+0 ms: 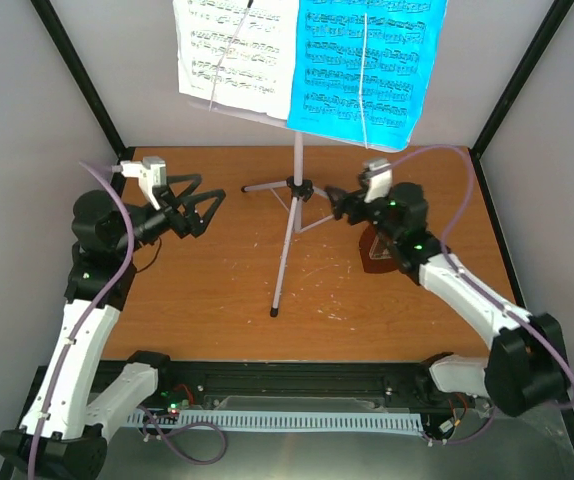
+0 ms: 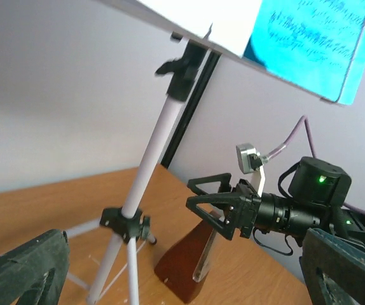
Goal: Pack up the instrument practice props
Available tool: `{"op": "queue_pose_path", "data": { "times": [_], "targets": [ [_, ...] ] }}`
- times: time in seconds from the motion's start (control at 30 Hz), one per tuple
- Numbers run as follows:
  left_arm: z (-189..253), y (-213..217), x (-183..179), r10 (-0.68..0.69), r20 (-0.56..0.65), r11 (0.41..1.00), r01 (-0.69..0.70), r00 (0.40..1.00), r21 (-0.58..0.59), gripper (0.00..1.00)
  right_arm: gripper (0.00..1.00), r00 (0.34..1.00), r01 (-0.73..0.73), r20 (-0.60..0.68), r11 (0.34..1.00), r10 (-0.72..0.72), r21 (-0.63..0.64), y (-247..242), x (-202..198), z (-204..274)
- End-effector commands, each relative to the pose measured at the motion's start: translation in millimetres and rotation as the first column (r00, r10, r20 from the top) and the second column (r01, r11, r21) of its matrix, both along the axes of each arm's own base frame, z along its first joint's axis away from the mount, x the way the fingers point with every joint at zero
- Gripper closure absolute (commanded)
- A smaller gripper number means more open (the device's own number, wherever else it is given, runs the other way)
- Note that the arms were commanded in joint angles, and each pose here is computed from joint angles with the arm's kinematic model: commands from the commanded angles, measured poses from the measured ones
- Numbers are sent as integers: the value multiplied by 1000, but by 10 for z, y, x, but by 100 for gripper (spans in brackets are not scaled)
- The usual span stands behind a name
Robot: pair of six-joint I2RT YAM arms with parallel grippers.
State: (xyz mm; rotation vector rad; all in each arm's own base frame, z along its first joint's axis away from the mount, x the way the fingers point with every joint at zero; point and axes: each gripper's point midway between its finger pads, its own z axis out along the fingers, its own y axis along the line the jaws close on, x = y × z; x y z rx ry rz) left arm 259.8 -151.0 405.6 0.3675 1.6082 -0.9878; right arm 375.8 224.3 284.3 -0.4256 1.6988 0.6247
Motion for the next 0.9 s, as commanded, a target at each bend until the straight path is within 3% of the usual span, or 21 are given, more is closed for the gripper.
{"op": "queue_pose_path", "data": {
  "times": [0.0,0.17,0.3,0.47,0.6,0.73,0.87],
  "targets": [
    [318,-70,18,-55,23,998,55,998,-20,2,6,969,215,-125,976,-212,12,-777,18,-56],
    [653,-379,90,-142,75,990,143,987,-8,8,3,859,487,-231,867,-456,101,-1776,-47,230],
    [982,-620,68,-213,128,976,216,969,-10,8,3,846,523,-257,819,-467,237,-2215,-263,806],
    [1335,-758,34,-272,201,958,284,941,-35,9,7,932,363,-158,861,-327,356,-2073,-607,1636],
    [1490,-852,-3,-326,234,937,347,916,-51,11,13,994,112,-56,873,-97,475,-1698,-916,2144],
    [1560,-884,4,-343,253,929,366,904,-48,11,21,992,-126,61,812,111,570,-1438,-1252,2559],
    [1596,-891,19,-345,252,928,369,904,-53,15,31,982,-188,89,818,167,544,-1308,-1363,2724]
  ]
}}
